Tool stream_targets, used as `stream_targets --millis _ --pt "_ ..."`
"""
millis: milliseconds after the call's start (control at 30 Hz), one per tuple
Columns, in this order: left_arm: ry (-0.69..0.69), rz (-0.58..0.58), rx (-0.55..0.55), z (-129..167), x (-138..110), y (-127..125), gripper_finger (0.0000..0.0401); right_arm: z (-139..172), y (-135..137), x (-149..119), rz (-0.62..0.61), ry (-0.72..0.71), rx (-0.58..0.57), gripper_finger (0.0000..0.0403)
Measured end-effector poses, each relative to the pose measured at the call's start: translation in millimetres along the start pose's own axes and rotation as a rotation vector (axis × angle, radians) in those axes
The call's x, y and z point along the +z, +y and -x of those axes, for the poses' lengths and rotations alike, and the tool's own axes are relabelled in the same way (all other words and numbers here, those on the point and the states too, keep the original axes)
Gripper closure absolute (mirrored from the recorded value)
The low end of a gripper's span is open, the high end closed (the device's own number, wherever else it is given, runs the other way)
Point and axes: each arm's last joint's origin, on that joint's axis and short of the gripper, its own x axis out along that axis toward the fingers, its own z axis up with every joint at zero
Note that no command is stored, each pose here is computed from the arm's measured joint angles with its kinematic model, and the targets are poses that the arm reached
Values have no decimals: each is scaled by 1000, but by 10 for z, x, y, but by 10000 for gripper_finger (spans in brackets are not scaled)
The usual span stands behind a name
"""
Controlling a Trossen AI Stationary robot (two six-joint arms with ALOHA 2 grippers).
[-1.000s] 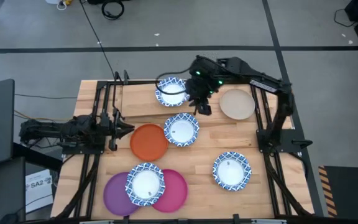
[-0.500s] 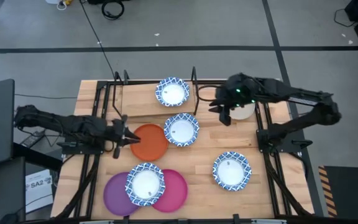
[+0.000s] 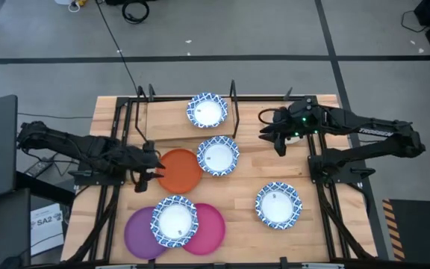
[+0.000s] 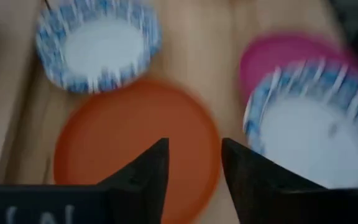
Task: Place and stack plates onto a shelf
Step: Put the orange plate on the shelf
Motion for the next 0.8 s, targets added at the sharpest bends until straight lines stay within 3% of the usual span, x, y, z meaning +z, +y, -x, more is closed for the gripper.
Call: stream_targets --millis 100,500,800 --pt "124 -99 -21 -83 -81 -36 232 -2 -19 -52 -15 -2 -24 285" --pt "334 -229 -67 -474 -175 -275 240 -48 -38 -82 -14 -18 -49 285" --pt "452 -272 7 -712 -258 -313 241 -48 -38 -84 -13 -15 -49 285"
